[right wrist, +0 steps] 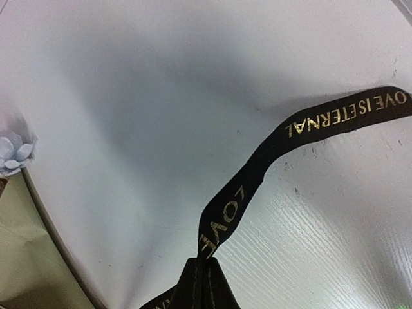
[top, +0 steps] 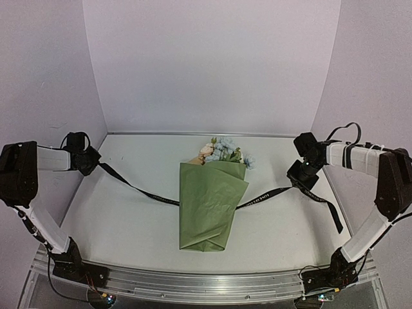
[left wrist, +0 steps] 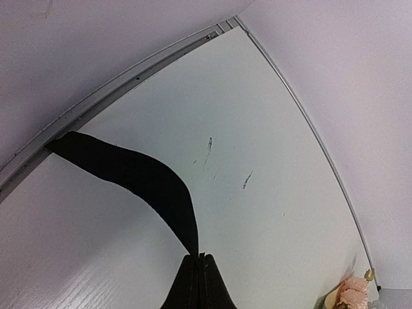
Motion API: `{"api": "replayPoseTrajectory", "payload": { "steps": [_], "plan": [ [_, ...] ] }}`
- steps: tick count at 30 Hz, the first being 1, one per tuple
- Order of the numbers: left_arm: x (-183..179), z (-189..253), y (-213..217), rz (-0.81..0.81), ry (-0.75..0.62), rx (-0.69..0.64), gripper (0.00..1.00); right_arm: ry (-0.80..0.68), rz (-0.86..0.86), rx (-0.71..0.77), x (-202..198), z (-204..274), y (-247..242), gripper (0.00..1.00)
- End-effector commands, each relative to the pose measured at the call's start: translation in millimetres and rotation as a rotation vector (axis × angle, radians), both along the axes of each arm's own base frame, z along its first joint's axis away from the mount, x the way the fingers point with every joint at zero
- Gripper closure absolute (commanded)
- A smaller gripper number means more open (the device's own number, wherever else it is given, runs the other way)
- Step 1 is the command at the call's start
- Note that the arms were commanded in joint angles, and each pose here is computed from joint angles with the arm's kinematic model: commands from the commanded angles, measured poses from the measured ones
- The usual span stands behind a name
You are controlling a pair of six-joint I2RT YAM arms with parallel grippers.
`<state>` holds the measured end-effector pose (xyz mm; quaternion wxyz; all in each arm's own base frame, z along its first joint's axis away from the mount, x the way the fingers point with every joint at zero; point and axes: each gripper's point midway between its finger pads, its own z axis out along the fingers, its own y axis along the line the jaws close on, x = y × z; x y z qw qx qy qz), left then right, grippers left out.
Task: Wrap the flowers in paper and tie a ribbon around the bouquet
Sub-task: Place the left side of the ribbon at the center of the board.
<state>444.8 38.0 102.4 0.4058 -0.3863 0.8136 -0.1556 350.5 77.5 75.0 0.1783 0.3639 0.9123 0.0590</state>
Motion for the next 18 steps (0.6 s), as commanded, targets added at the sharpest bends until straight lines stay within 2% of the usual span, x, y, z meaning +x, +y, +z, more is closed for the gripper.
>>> {"api": "replayPoseTrajectory", "payload": {
  "steps": [1, 7, 11, 14, 18],
  "plan": [
    [4, 15, -1, 0.005, -0.053, -0.021, 1.0, -0.063, -0.025, -0.023, 11, 32, -16, 1.0],
    [0, 3, 12, 0.063, -0.003, 0.01, 1.0, -0.035, -0.034, 0.026, 6, 27, -12, 1.0],
    [0, 9, 18, 0.078, -0.024, 0.021, 1.0, -0.009, 0.007, 0.065, -2, 20, 5, 1.0],
    [12, 35, 1, -0.023, -0.125, 0.009, 1.0, 0.002, 0.059, 0.085, -9, 15, 21, 1.0],
    [26, 95, -76, -0.358, -0.349, -0.011, 1.0, 0.025, 0.1, 0.108, -14, 8, 36, 1.0]
  ]
}}
